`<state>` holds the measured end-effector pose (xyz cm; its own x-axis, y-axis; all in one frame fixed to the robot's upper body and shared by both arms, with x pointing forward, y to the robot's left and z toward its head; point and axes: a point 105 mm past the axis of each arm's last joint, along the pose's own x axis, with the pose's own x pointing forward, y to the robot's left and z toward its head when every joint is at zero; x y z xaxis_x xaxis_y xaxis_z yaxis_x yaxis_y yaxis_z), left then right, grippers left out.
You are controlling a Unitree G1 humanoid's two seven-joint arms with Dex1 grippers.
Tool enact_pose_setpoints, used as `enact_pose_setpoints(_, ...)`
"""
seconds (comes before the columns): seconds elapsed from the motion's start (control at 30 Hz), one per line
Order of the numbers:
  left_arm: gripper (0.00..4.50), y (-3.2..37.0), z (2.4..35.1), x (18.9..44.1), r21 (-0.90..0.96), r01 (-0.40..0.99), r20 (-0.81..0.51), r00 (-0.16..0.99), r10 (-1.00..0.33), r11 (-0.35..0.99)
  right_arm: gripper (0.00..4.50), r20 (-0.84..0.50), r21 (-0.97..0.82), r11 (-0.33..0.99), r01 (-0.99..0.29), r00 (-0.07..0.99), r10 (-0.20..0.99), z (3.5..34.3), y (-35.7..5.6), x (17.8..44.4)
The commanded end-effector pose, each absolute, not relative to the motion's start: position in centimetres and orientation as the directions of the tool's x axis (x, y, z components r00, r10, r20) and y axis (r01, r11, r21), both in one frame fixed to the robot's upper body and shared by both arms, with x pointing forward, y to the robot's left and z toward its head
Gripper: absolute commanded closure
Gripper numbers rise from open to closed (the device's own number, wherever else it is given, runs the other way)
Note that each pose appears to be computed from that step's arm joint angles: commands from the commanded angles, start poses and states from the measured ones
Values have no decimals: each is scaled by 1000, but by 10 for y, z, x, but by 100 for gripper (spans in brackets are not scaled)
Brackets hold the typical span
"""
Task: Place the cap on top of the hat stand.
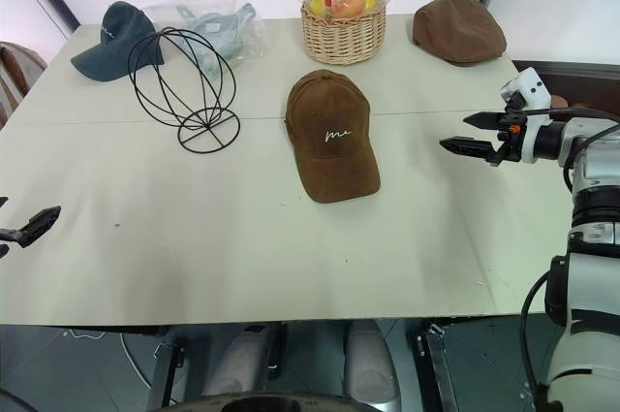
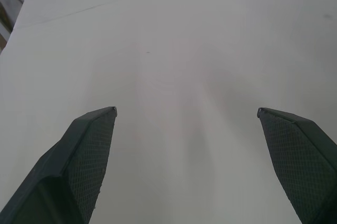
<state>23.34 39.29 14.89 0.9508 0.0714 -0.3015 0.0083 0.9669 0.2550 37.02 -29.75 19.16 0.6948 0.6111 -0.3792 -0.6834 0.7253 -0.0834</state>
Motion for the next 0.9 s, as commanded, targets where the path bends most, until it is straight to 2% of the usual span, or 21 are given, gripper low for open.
enact_pose_setpoints(0.03,0,397,168,234,313,-4,-257,962,89,950,4,-345,-131,707,-695,700,625,206,-291,373)
enact_pose_setpoints(0.3,0,398,168,233,317,-3,-260,961,90,948,4,-337,-147,709,-689,709,619,207,-291,374)
enact_pose_setpoints(0.43,0,399,171,231,285,18,-274,960,63,958,4,-331,-259,699,-667,741,584,215,-290,379)
enact_pose_setpoints(0.63,0,368,180,228,135,241,-329,926,-186,961,4,-440,-554,421,-718,682,585,211,-258,368)
enact_pose_setpoints(0.77,0,337,190,227,7,407,-314,868,-385,913,4,-487,-688,190,-701,639,596,191,-230,353)
enact_pose_setpoints(0.83,0,323,194,226,-39,480,-314,826,-467,876,4,-452,-716,156,-681,622,639,187,-215,342)
enact_pose_setpoints(0.9,0,314,198,227,-64,525,-306,799,-518,848,4,-385,-729,183,-659,617,687,191,-201,332)
